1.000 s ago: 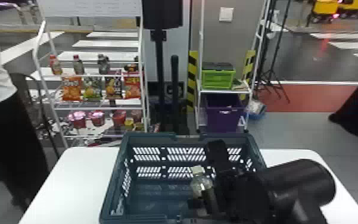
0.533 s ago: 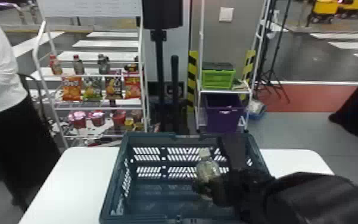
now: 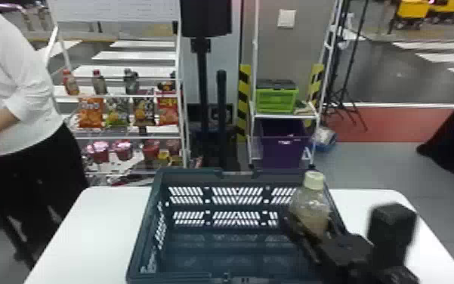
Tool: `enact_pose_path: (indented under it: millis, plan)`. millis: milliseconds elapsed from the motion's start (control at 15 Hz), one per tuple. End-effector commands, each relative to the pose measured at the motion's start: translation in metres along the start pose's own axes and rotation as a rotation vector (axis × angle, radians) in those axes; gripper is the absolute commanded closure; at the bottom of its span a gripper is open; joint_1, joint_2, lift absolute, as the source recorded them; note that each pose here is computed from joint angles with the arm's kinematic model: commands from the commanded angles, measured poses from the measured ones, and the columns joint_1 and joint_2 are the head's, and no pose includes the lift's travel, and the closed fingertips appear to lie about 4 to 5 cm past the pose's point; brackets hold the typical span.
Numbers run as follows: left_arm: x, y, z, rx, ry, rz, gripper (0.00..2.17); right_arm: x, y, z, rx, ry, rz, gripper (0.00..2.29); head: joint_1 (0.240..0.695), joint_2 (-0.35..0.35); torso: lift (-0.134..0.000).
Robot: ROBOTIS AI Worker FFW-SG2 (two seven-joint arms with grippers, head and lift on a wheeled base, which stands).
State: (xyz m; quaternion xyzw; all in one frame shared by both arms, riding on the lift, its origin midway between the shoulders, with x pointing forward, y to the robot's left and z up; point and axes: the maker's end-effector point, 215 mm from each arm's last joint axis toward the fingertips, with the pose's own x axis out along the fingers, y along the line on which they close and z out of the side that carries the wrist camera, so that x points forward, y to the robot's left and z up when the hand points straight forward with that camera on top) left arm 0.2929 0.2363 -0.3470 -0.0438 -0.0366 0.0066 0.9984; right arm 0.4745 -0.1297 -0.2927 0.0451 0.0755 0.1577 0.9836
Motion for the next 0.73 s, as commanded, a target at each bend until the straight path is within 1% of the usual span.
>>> enact_pose_path:
  millis: [0,200,267,333,400,533,667]
  plan:
    - [0.002,-0.002,-0.003,0.002,0.007,-0.004,0.16,-0.046,-0.022,0.009,0.039,-0.142,-0.053,1.78,0.499,0.000,0.000]
    - [0.002,-0.005,-0.002,-0.003,0.008,-0.007,0.16,-0.087,-0.029,-0.004,0.050,-0.202,-0.091,1.79,0.499,0.000,0.000]
    - [0.002,-0.005,-0.003,-0.004,0.008,-0.007,0.16,-0.103,-0.031,-0.011,0.057,-0.220,-0.111,1.79,0.499,0.000,0.000]
    - [0.001,-0.005,-0.004,-0.003,0.011,-0.006,0.16,-0.117,-0.034,-0.011,0.061,-0.265,-0.133,1.80,0.499,0.000,0.000]
    - [0.002,-0.005,-0.004,-0.003,0.009,-0.006,0.16,-0.130,-0.036,-0.019,0.063,-0.278,-0.151,1.80,0.499,0.000,0.000]
    - [0.003,-0.006,-0.003,-0.003,0.011,-0.008,0.16,-0.143,-0.041,-0.046,0.065,-0.234,-0.172,1.80,0.499,0.000,0.000]
    - [0.003,-0.006,-0.003,-0.003,0.010,-0.010,0.16,-0.155,-0.046,-0.059,0.060,-0.219,-0.188,1.80,0.499,0.000,0.000]
